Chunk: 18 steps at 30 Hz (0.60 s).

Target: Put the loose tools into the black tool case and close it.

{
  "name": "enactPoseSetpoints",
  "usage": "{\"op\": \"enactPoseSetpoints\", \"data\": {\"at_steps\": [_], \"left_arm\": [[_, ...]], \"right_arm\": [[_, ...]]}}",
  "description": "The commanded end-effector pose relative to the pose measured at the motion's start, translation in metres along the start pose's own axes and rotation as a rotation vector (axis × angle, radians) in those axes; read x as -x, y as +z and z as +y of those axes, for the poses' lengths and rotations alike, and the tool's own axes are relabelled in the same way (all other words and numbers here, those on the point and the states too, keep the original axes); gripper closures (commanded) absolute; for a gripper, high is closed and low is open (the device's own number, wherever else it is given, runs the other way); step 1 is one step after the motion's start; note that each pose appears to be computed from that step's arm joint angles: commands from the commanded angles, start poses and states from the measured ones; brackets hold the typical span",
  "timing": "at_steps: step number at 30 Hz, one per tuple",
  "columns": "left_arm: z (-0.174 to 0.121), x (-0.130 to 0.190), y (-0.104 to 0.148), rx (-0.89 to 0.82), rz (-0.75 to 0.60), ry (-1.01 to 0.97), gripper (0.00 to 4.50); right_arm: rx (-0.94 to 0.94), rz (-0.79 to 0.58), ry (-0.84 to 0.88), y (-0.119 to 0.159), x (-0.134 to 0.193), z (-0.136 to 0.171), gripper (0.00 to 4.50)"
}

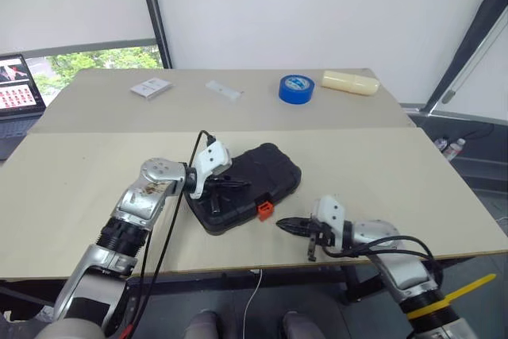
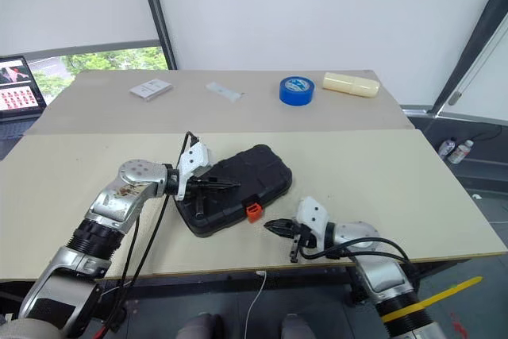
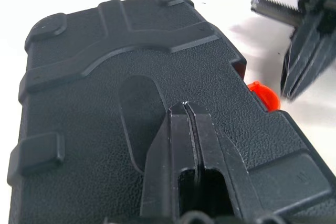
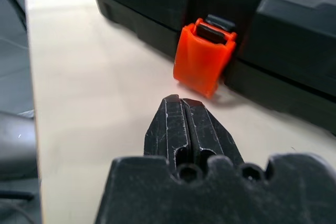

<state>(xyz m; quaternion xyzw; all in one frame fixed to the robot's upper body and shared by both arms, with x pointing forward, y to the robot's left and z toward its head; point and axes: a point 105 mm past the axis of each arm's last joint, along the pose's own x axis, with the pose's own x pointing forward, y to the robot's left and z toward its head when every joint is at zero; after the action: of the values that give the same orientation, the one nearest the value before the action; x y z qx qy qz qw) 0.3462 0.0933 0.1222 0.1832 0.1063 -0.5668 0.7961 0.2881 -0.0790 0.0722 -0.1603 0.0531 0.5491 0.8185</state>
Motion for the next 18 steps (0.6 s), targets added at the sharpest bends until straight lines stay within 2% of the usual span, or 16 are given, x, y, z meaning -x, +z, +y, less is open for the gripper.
{"op": "enactPoseSetpoints", "data": {"at_steps": [1,6,12,16,18], "left_arm": [[-0.016,-0.006,-0.047,0.118,0.132,-0.033,4.48],[-0.010,-0.001,-0.043,0.110,0.124,-0.005,4.48],[-0.008,0.001,-0.042,0.114,0.126,0.002,4.48],[-0.009,0.000,-0.043,0.120,0.125,0.001,4.48],[-0.010,-0.001,-0.043,0.125,0.124,-0.001,4.48]], "right_arm": [[0.014,0.027,-0.015,0.004,-0.012,-0.002,4.50],[0.072,0.064,-0.048,0.000,-0.024,-0.009,4.50],[0.152,0.047,-0.105,0.007,-0.030,-0.023,4.50],[0.188,-0.033,-0.137,0.019,-0.030,-0.027,4.50],[0.229,-0.157,-0.156,0.041,-0.027,-0.026,4.50]]}}
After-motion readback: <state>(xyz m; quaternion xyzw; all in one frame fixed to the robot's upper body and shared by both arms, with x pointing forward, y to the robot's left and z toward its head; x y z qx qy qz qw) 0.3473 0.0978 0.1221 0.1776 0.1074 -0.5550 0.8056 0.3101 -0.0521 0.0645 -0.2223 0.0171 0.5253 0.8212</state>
